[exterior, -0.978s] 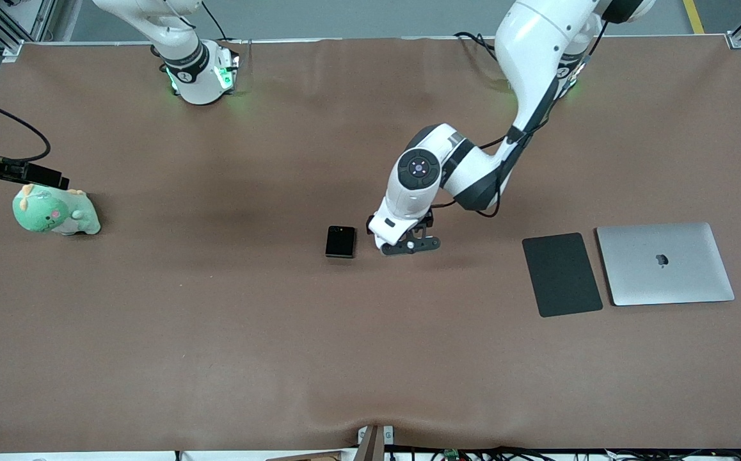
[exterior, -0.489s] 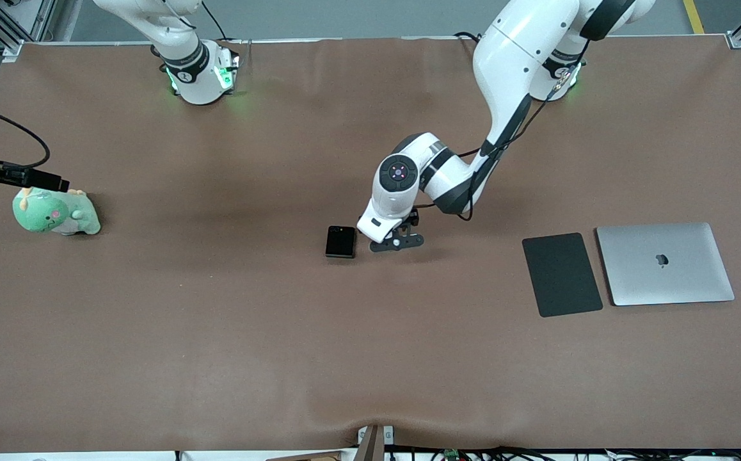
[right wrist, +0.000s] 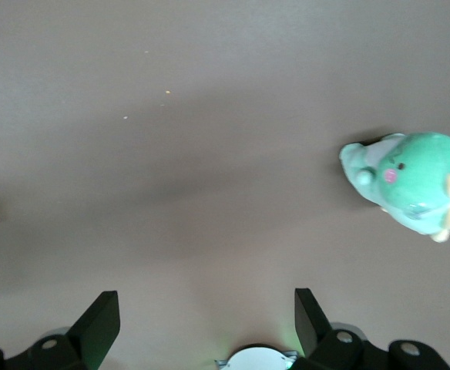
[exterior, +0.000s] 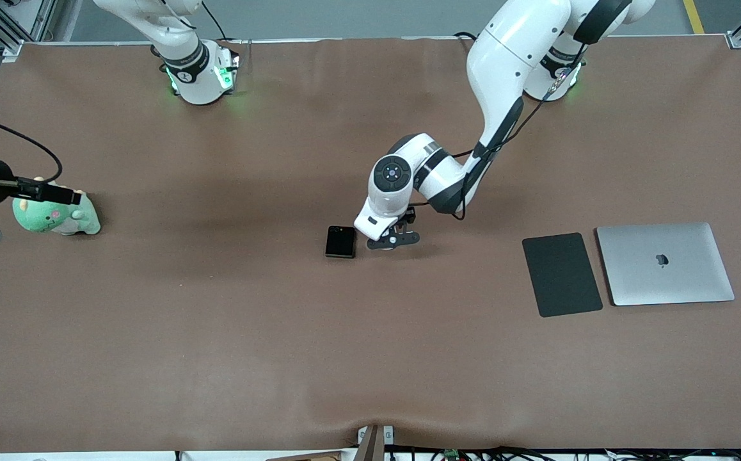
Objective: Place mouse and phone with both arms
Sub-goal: 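Grasp the white mouse with the left gripper while the right gripper reaches out, then carry the mouse to the gray pad while the right gripper reaches the phone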
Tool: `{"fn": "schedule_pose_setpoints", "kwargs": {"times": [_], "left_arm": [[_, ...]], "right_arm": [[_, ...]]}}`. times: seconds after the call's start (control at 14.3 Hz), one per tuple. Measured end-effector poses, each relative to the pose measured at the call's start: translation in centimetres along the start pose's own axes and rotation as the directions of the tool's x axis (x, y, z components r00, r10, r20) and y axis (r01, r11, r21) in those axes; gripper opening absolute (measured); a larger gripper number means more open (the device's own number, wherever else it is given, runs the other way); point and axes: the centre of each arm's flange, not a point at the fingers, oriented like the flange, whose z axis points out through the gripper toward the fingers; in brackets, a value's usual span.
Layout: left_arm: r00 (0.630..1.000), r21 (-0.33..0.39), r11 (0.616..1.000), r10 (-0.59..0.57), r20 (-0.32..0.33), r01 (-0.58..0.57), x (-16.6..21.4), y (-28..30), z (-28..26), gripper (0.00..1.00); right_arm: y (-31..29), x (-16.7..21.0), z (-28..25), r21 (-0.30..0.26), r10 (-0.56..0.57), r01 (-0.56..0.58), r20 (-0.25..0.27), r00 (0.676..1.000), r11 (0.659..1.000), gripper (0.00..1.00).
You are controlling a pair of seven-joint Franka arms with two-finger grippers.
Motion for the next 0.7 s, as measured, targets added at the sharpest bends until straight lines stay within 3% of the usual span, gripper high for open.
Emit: {"fn": "schedule_pose_setpoints", "kwargs": {"times": [0.21,0.49,0.7], "left_arm": [[1.0,0.001,1.0,0.002,-0.001,-0.002,0.0,0.1,0.0,0.63],[1.0,0.01,1.0,0.017,-0.016,-0.017,0.1,0.0,0.0,0.63],[0.999,0.012,1.0,0.02,-0.03,-0.02,0.6,-0.1,-0.3,0.63]], "right_arm": [[-0.8,1.3,1.6,0.012,-0.009,0.009,0.012,1.0,1.0,1.0],[-3.7,2.0,3.8,0.013,-0.052,0.052,0.035,0.998,0.999,1.0],[-7.5,2.0,6.1,0.061,-0.098,0.095,0.041,0.994,0.994,1.0]]}}
